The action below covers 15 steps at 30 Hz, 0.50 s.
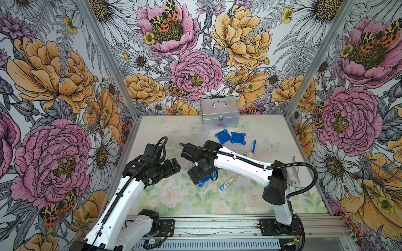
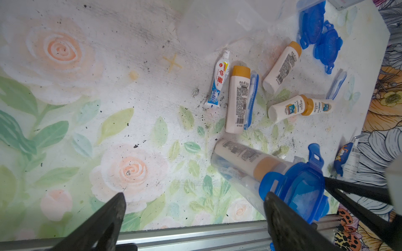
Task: Pack away toiletry kits
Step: Close the lid on the container.
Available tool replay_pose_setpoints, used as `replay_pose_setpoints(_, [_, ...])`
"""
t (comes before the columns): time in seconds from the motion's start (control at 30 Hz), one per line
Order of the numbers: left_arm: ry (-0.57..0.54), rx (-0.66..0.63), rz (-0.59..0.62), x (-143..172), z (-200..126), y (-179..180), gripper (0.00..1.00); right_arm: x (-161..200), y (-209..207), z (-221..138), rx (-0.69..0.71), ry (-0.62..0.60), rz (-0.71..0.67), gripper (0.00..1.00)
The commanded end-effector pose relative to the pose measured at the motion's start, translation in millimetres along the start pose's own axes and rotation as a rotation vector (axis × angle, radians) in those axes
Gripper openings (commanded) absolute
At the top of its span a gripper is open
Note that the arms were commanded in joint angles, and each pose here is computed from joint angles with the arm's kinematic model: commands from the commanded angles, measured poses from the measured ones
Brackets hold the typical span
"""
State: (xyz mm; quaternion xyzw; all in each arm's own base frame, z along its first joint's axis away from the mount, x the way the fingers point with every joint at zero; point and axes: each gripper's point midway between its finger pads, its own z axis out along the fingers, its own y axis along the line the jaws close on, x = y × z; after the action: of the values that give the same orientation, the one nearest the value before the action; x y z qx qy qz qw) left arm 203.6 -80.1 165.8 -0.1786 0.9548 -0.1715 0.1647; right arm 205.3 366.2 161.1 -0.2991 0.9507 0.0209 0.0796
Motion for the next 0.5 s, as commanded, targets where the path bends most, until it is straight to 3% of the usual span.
replay_pose_setpoints(0.0, [-0.013, 0.021, 0.019, -5.1, -1.7, -4.3, 0.99, -9.0, 0.8, -8.4, -0.001, -0.036, -0.004, 0.99])
replay_pose_setpoints(0.27, [-0.006, 0.034, 0.068, -6.4, -3.5, -12.6, 0.99, -18.2, 3.9, -28.8, -0.038, -0.090, 0.012, 0.99])
replay_pose_setpoints(0.47, [0.019, 0.033, 0.223, -0.9, -3.6, -40.8, 0.99, -14.1, -27.7, -52.6, -0.046, -0.125, 0.152, 0.99])
